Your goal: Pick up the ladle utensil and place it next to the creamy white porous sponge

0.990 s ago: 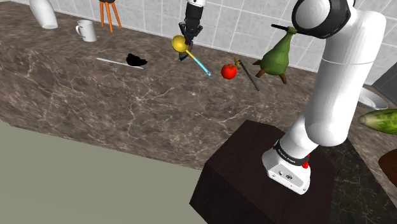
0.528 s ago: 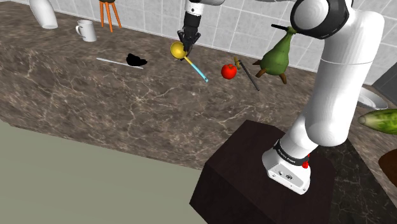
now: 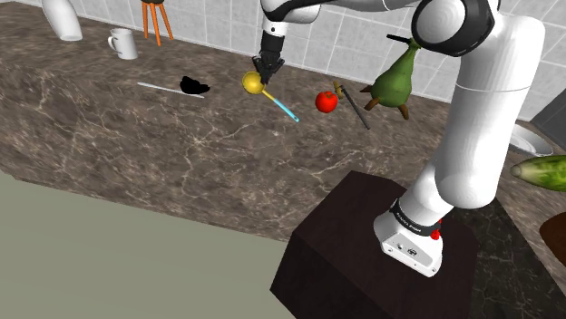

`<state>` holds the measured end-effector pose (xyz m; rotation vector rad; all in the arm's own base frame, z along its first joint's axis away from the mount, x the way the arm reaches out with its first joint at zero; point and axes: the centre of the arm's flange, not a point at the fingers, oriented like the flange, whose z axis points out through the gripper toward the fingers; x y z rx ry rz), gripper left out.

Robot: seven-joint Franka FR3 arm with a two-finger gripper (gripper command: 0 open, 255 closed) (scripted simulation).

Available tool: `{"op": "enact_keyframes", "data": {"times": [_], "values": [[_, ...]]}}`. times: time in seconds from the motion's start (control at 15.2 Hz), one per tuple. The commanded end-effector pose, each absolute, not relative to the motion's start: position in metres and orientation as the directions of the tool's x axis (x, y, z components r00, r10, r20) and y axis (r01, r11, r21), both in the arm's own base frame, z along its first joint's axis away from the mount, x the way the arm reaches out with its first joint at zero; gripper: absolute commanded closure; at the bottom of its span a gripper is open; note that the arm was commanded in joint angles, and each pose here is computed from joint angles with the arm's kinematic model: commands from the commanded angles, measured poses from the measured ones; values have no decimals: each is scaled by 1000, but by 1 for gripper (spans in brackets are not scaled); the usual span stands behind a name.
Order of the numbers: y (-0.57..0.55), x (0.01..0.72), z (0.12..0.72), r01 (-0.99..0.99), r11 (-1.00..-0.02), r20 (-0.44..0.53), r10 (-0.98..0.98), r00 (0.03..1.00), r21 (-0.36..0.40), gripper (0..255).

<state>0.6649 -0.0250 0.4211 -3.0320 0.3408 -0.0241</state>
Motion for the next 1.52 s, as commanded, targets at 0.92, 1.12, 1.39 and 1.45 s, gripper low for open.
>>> {"op": "enact_keyframes", "data": {"times": [0.92,1.12,1.39,1.45], "values": [[-26,665,382,-221,-971,5,-222,975,-91,0],[-26,665,382,-221,-971,5,-222,975,-91,0],[-28,664,408,-221,-971,5,-222,975,-91,0],[-30,664,421,-221,-971,5,-222,975,-91,0]]}}
